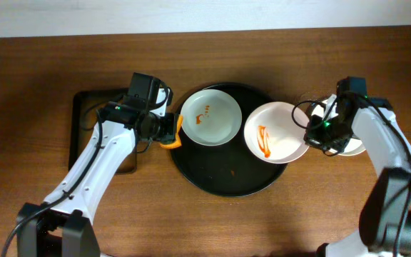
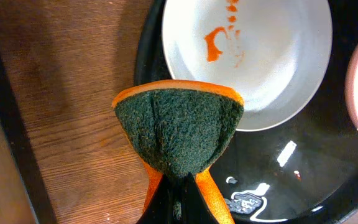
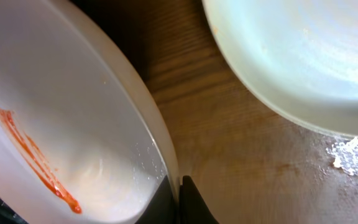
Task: Clean dirty plates on tray and stack at the side
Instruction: 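Release the plate at the right side and grasp the pink-rimmed plate, then scrub the pink-rimmed plate with the sponge while the right gripper holds it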
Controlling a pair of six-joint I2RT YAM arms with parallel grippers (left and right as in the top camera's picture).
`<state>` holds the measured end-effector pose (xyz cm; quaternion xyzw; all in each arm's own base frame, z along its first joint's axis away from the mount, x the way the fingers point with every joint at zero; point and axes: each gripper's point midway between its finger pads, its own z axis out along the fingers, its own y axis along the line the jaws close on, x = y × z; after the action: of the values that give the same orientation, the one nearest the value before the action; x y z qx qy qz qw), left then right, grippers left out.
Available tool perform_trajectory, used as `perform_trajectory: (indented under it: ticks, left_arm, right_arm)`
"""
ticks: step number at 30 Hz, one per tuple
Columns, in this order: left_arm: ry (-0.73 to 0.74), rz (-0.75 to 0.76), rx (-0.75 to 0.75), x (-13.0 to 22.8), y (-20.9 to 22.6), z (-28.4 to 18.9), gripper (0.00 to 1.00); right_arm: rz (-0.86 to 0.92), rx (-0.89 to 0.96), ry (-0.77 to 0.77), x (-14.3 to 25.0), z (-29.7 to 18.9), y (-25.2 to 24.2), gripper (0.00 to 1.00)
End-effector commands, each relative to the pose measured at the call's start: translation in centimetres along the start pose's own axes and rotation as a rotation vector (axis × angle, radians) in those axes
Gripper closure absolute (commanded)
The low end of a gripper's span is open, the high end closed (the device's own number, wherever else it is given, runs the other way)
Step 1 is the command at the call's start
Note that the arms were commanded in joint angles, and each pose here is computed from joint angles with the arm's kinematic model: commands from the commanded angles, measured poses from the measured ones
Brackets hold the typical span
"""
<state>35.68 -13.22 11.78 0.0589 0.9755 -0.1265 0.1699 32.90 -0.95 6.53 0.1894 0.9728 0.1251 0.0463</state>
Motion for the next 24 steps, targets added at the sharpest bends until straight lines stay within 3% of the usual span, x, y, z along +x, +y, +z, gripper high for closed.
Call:
perform_trajectory:
  ticks: [1,8,11,17,24]
  left_arm:
    - [-0.027,0.012,0.12,-0.7,-2.3,-1.5,1.0]
    - [0.025,0.122,0.233,1.4,-8.0,-1.2,1.0]
    - [0.05,0.081,0.259,2.3,-10.6,-0.9,1.0]
    - [0.149,-0.006,0.264,4.6,-13.6,1.7,1.0]
    - [0.197,0.015,0.343,6.3,-18.2,5.6,1.0]
  right_arm:
    - [-0.081,0.072,-0.002,1.5,-1.4,1.5,0.96]
    - [-0.127,0.193,0.083,6.6,0.4,5.4,0.96]
    - [-0.143,0.21,0.107,8.1,1.4,6.9,0.96]
    - [-0.119,0.216,0.112,8.7,1.6,7.3,0.96]
    - [-0.117,0.225,0.125,9.0,1.5,7.1,0.96]
